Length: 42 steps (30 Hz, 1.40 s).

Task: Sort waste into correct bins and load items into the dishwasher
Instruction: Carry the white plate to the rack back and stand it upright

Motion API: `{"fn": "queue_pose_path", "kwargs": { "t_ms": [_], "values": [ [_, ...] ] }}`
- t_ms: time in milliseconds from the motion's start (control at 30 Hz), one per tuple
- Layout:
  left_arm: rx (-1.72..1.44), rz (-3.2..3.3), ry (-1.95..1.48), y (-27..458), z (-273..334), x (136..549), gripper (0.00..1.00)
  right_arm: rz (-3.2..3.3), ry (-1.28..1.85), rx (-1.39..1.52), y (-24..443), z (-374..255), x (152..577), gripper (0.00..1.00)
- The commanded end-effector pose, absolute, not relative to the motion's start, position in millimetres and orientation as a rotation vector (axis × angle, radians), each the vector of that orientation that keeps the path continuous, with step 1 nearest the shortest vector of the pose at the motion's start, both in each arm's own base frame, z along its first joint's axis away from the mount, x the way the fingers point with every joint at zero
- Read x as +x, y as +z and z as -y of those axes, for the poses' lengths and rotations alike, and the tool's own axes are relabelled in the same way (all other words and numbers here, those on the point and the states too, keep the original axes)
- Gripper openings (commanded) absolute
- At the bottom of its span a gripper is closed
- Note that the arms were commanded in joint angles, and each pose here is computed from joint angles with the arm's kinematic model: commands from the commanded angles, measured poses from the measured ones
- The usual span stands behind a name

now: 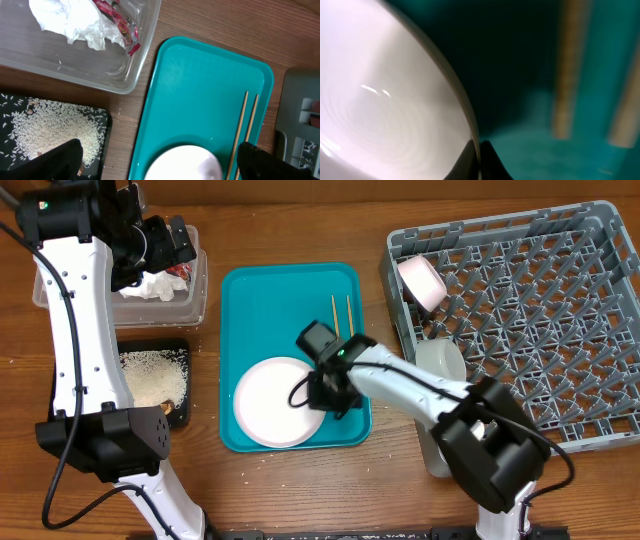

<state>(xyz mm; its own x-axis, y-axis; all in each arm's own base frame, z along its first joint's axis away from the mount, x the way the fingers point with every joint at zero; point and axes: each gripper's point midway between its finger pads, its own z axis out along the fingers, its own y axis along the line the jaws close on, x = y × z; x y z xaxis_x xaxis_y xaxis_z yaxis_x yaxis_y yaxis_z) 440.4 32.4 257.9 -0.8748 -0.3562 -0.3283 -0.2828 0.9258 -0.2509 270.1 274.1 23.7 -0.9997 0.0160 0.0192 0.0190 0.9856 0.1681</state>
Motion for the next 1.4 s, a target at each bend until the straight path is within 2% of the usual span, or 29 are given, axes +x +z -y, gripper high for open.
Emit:
{"fn": "queue_pose_path", "kwargs": {
  "t_ms": [0,67,200,300,467,700,833,1100,1367],
  "values": [
    [-0.448,-2.693,-0.259,264,-36,441,1.0,3.447,-0.179,-0.015,123,-245,331,0.04],
    [-0.448,-2.693,-0.259,264,-36,441,1.0,3.61,-0.009,-0.008,183,-215,347,0.04],
    [-0.448,-2.693,-0.259,264,-36,441,1.0,3.837,0.354,-0.153,272,-157,359,0.04],
    [-0.448,-2.693,-0.259,264,-36,441,1.0,3.911,0.855,-0.403,327,-93,356,0.04],
    [-0.448,-2.693,-0.259,264,-36,441,1.0,3.684,1.577,-0.769,369,-7,345,0.04],
    [-0.448,-2.693,-0.259,264,-36,441,1.0,3.45,1.787,-0.968,351,53,367,0.04],
    [-0.448,-2.693,-0.259,264,-36,441,1.0,3.447,1.782,-0.867,327,66,396,0.04],
    [-0.448,-2.693,-0.259,264,-36,441,1.0,3.544,1.607,-0.641,281,52,441,0.04],
    [-0.448,-2.693,-0.259,264,-36,441,1.0,3.47,1.586,-0.511,233,48,458,0.04]
  ]
}}
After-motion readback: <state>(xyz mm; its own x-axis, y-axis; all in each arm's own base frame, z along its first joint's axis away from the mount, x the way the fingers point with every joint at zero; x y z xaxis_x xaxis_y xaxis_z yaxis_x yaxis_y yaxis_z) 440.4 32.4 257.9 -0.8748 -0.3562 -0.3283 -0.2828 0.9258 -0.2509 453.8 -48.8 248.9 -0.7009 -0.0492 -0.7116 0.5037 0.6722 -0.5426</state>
